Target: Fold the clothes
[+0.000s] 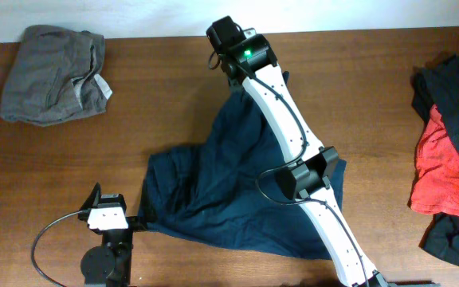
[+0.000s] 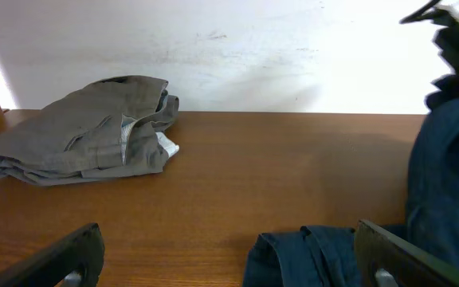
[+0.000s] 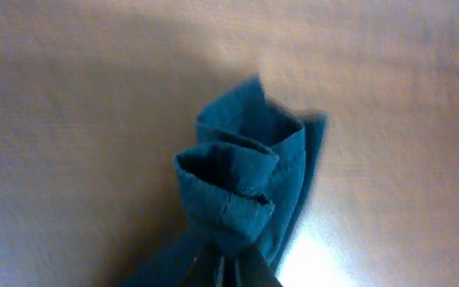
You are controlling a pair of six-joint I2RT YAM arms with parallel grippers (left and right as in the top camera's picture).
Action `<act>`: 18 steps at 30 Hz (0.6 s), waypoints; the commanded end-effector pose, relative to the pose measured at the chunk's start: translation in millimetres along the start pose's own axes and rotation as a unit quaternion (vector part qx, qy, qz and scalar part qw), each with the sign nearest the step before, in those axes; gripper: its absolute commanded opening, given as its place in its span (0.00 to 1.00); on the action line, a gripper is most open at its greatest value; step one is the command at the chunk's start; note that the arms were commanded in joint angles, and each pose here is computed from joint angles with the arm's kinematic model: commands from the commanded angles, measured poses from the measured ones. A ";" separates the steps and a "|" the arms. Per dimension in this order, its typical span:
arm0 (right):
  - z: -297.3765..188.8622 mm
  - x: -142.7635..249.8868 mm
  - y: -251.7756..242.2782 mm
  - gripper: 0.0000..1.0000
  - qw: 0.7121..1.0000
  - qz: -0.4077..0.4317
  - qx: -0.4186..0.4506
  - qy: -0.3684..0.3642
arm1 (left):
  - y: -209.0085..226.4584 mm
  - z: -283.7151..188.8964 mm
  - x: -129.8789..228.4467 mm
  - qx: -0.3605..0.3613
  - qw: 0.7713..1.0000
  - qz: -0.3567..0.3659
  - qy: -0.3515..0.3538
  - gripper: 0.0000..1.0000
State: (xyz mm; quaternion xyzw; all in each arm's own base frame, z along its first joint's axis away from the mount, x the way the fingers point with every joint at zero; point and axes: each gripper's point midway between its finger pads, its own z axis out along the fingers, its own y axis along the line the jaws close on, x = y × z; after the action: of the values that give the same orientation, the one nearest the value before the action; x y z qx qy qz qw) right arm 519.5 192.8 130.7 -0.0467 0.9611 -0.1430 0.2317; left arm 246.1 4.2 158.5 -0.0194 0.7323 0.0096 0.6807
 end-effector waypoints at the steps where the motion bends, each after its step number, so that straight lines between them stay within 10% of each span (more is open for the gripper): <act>1: -60.2 -4.9 -34.9 0.04 0.998 0.054 0.008 -0.022 | -0.4 -0.1 1.1 0.002 1.000 0.009 0.001 0.99; 18: -180.1 -15.5 -58.7 0.04 0.991 0.038 -0.074 -0.106 | -0.4 -0.1 1.1 0.002 1.000 0.009 0.001 0.99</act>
State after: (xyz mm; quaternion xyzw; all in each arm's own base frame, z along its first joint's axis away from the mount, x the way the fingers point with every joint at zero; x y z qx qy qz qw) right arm 463.0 188.0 292.9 -0.0334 0.9425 -0.0563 0.3278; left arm 246.1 4.3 158.5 -0.0196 0.7323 0.0097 0.6807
